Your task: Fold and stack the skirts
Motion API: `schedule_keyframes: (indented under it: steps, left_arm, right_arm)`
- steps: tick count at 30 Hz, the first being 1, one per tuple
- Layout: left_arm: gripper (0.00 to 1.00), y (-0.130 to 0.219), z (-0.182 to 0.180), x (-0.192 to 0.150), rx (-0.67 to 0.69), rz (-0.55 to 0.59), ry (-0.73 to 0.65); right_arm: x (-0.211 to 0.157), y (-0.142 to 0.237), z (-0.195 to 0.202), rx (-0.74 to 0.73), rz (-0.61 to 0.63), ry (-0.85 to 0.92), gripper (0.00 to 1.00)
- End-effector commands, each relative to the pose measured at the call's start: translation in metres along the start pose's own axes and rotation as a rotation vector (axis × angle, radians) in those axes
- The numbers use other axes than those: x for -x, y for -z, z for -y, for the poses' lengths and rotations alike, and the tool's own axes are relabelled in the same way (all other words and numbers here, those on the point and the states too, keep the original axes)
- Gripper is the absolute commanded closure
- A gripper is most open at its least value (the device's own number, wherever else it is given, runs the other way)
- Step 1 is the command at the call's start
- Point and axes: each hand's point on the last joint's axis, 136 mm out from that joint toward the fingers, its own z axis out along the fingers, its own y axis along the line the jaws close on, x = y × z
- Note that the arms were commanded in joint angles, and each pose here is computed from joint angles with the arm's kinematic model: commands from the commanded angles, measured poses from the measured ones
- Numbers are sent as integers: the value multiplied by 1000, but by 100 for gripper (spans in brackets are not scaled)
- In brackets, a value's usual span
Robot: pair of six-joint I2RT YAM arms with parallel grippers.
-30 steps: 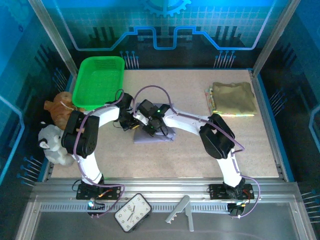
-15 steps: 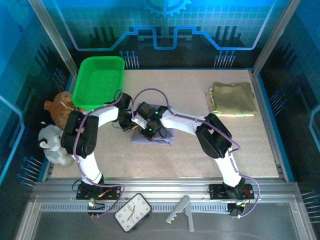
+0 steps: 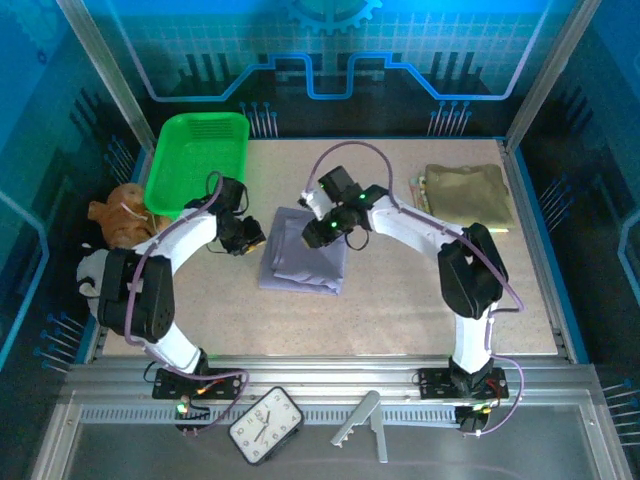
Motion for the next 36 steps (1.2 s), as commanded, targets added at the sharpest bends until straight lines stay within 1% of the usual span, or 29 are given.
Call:
schedule_keyframes:
  steps: [1,4,7,9,10,12,14,16,18,21,23,24,25,27,29,31,33,36]
  left_arm:
    - [77,14,18,-12,-96,-29,4]
    - [77,12,51,-30,-237,-102,-9]
    - [77,-3,75,-53,-310,-191,-30]
    - [78,-21,71,-64,-263,-215,-19]
    - [80,-32,64,-68,-225,-226,-8]
    - [82,-50,43,-71,-136,-233,16]
    - [82,-61,23,-63,-38,-197,10]
    - [81,-68,12,-53,48,-163,-29]
    - [81,-75,13,-43,87,-155,-73]
    - [81,-86,20,-25,141,-150,-145]
    - [82,-85,38,-16,119,-149,-175]
    - [81,-80,52,-13,81,-144,-193]
    - [78,-73,66,-12,54,-132,-220]
    - [73,-57,81,-11,25,-99,-254]
    - [68,-41,84,-9,4,-75,-245]
    - [62,-22,85,-7,-18,-45,-239]
    - [54,-5,82,-6,-35,-15,-229]
    - [42,11,72,-8,-63,20,-202]
  right_arm:
    - [-19,-26,48,-148,-125,-166,88]
    - [-19,-42,70,-210,-181,-204,94]
    - [-17,-59,85,-245,-216,-247,95]
    - [-19,-64,93,-272,-235,-297,95]
    - [-30,-72,99,-292,-269,-344,95]
    - [-44,-72,99,-291,-295,-434,95]
    - [-57,-69,86,-233,-278,-528,95]
    - [-78,-70,65,-128,-245,-652,93]
    - [-90,-69,43,-16,-198,-759,90]
    - [-94,-59,13,118,-111,-884,82]
    - [-88,-49,3,143,-42,-916,76]
    - [-86,-44,4,131,-10,-930,73]
    - [-84,-35,9,105,31,-935,68]
    - [-84,-21,28,23,92,-916,61]
    - [-79,-7,43,-21,127,-848,56]
    - [-75,3,54,-77,124,-691,53]
    - [-76,8,66,-154,83,-543,52]
    - [-67,6,68,-149,39,-344,47]
